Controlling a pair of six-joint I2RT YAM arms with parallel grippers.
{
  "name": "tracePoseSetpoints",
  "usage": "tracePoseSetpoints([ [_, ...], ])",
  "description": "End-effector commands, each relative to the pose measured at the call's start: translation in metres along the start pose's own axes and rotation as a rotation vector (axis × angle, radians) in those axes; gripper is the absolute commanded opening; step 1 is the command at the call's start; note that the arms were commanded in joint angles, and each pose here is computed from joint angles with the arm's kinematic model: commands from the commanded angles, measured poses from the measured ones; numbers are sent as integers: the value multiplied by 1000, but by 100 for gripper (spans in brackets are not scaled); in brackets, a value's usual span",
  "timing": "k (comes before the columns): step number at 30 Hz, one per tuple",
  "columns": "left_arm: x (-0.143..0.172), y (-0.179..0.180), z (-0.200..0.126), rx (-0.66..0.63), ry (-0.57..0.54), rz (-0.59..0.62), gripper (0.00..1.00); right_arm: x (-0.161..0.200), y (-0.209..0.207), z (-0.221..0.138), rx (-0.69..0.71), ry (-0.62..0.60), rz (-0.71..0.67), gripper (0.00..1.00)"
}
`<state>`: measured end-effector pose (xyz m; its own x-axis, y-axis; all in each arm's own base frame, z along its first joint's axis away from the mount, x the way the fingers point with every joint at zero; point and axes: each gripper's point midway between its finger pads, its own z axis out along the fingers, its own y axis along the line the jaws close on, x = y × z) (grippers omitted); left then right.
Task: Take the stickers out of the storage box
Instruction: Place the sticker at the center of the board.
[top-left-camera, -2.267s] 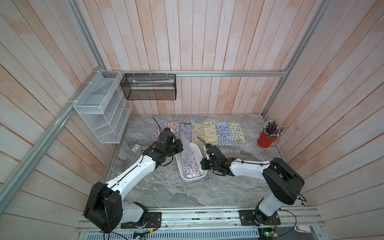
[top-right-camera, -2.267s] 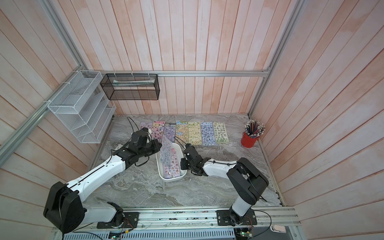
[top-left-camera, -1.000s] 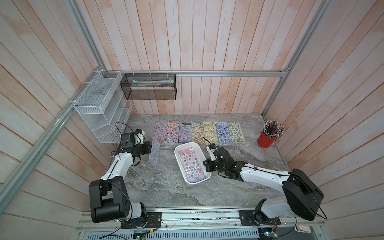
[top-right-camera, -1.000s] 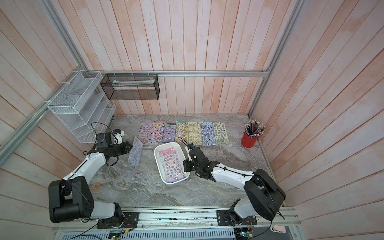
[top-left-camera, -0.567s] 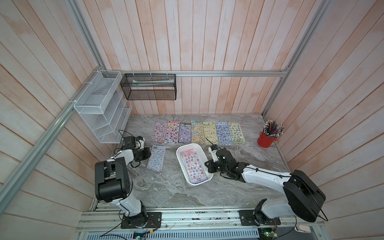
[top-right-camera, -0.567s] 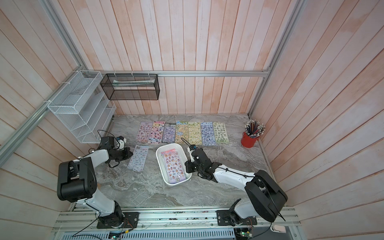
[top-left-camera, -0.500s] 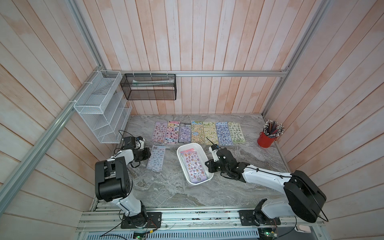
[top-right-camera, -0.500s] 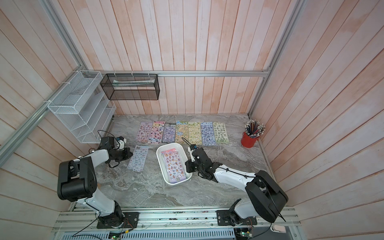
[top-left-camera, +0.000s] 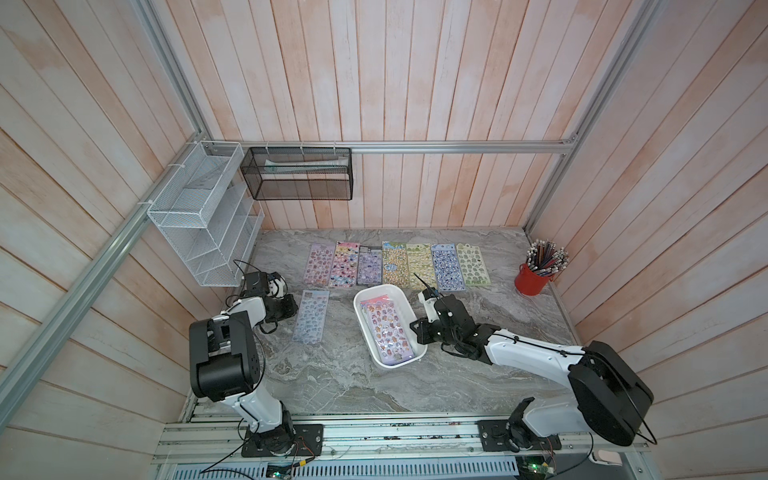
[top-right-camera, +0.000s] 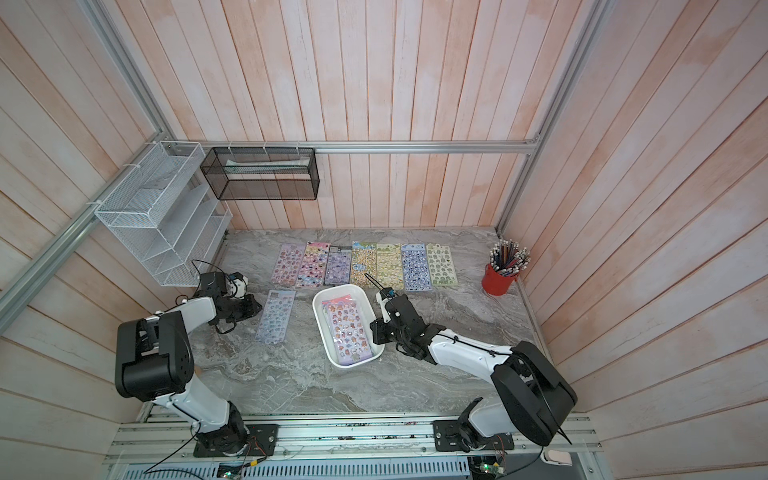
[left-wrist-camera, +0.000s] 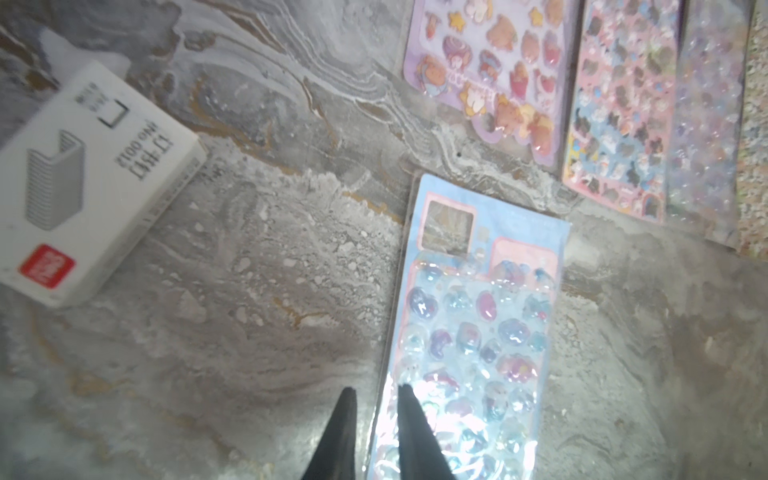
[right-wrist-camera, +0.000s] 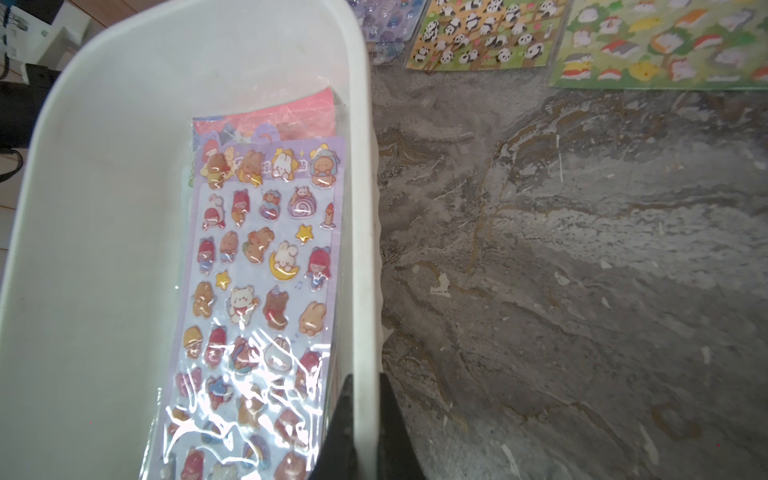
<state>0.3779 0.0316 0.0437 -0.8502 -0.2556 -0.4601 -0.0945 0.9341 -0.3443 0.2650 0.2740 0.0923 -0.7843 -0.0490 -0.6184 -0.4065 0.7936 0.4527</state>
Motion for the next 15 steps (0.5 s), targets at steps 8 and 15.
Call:
tracePoseSetpoints([
  [8, -55, -106, -87, 87, -241, 103, 22, -11, -7, -1, 40, -29, 13, 0],
  [15, -45, -226, -126, 166, -317, 274, 22, -6, -30, -1, 135, -24, 65, 0],
])
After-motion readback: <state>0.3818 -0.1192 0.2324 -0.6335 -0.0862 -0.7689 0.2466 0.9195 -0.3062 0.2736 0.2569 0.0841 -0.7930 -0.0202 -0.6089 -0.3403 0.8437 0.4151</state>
